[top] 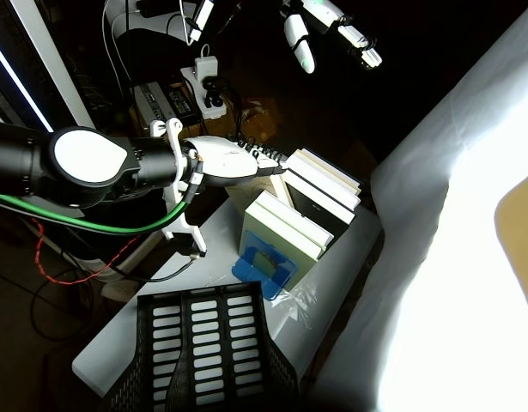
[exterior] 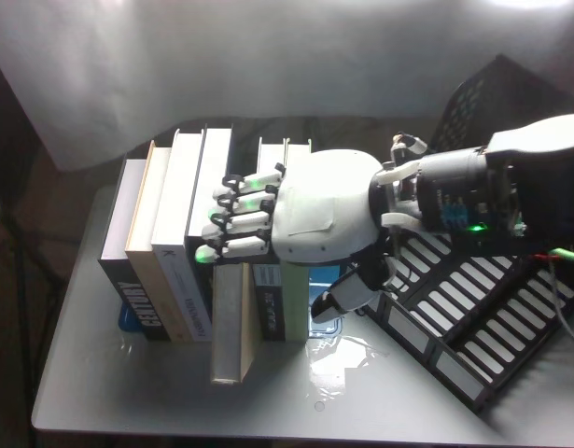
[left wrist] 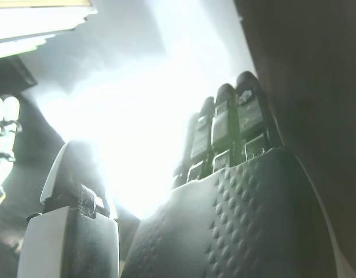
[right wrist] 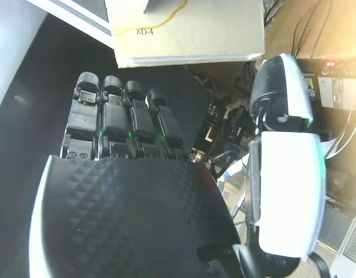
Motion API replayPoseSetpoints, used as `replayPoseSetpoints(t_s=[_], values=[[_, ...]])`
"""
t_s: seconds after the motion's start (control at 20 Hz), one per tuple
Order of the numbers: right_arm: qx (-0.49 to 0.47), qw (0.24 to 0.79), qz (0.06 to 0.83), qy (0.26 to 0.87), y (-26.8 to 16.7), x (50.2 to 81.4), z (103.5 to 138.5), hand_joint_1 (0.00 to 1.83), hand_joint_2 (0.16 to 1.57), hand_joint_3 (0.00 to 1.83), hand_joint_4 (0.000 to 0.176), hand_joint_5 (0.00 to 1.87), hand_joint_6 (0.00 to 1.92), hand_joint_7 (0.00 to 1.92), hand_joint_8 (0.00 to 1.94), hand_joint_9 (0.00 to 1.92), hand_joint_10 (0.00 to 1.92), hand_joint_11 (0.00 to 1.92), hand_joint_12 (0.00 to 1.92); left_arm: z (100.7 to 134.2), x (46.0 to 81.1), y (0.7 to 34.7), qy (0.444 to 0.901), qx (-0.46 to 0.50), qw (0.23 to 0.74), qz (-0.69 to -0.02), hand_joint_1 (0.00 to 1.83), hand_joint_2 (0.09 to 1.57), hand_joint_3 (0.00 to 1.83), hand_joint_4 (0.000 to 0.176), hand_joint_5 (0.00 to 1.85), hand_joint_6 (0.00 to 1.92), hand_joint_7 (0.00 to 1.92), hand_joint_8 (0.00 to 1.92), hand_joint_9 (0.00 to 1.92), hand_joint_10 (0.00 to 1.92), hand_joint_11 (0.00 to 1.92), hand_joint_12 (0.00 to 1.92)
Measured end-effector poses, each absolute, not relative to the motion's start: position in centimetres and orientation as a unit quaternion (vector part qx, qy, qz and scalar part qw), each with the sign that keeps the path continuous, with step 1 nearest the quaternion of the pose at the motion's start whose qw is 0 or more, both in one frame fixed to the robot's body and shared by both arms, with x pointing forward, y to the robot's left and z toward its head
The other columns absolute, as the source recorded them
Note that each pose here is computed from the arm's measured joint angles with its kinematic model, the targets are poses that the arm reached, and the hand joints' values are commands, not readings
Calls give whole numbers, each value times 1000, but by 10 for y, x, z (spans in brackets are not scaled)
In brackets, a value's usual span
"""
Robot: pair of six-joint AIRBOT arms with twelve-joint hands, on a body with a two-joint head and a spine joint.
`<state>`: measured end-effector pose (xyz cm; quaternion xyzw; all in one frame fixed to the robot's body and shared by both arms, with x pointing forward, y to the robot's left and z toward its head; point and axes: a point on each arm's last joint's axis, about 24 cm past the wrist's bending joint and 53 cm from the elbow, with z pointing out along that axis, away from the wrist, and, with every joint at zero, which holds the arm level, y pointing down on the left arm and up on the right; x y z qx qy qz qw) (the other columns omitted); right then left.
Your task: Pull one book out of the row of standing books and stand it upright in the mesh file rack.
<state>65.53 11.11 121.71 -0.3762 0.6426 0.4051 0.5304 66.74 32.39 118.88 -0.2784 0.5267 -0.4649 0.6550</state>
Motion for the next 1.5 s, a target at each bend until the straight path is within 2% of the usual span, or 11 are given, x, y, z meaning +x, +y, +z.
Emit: replayPoseSetpoints(t_s=[0.05, 0.2, 0.35, 0.5, 0.65, 0.8, 1.1, 1.25, 1.35, 1.45, 1.5], values=[[-377, 530, 406, 642, 114, 654, 1217, 744, 1047, 0, 0, 0, 0, 0, 0, 0, 0, 0, 0, 1190, 667, 325, 524, -279, 656, -465, 411, 1340, 9, 4, 0, 0, 0, 0, 0, 0, 0, 0], [-380, 529, 404, 642, 123, 656, 1215, 749, 1052, 0, 0, 0, 0, 0, 0, 0, 0, 0, 0, 1189, 665, 328, 523, -280, 659, -462, 393, 1340, 5, 23, 0, 0, 0, 0, 0, 0, 0, 0], [-388, 528, 403, 638, 133, 655, 1212, 762, 1055, 0, 0, 0, 0, 0, 0, 0, 0, 0, 0, 1190, 664, 335, 514, -288, 666, -458, 372, 1346, 6, 26, 0, 0, 0, 0, 0, 0, 0, 0], [-395, 525, 407, 635, 147, 652, 1210, 796, 1044, 0, 0, 0, 0, 0, 0, 0, 0, 0, 0, 1191, 664, 336, 512, -287, 667, -458, 422, 1365, 10, 0, 0, 0, 0, 0, 0, 0, 0, 0], [-403, 523, 405, 633, 159, 650, 1205, 849, 1040, 0, 0, 0, 0, 0, 0, 0, 0, 0, 0, 1193, 664, 336, 511, -283, 669, -459, 423, 1376, 9, 19, 0, 0, 0, 0, 0, 0, 0, 0], [-431, 527, 384, 624, 169, 646, 1198, 844, 1028, 0, 0, 0, 0, 0, 0, 0, 0, 0, 0, 1194, 664, 338, 508, -284, 672, -458, 292, 1441, 27, 3, 0, 0, 0, 0, 0, 0, 0, 0], [-465, 508, 357, 631, 179, 642, 1171, 724, 1064, 9, 0, 0, 0, 0, 0, 0, 0, 0, 0, 1194, 664, 338, 507, -283, 673, -457, 128, 1469, 11, 1, 0, 0, 0, 0, 0, 0, 0, 0], [-477, 507, 349, 628, 186, 640, 1165, 769, 1033, 0, 0, 0, 0, 0, 0, 0, 0, 0, 0, 1190, 664, 336, 508, -284, 671, -459, 77, 1466, 7, 28, 0, 0, 0, 0, 0, 0, 0, 0], [-489, 502, 339, 628, 190, 638, 1157, 924, 1010, 0, 0, 0, 0, 0, 0, 0, 0, 0, 0, 1188, 664, 332, 511, -282, 668, -462, 65, 1481, 11, 3, 0, 0, 0, 0, 0, 0, 0, 0], [-498, 494, 329, 632, 189, 639, 1145, 885, 1039, 0, 0, 0, 0, 0, 0, 0, 0, 0, 0, 1188, 664, 333, 510, -283, 668, -462, 94, 1480, 6, 13, 0, 0, 0, 0, 0, 0, 0, 0], [-499, 494, 326, 633, 188, 641, 1144, 850, 1064, 11, 0, 0, 0, 0, 0, 0, 0, 0, 0, 1188, 664, 333, 509, -283, 669, -462, 103, 1481, 6, 8, 0, 0, 0, 0, 0, 0, 0, 0]])
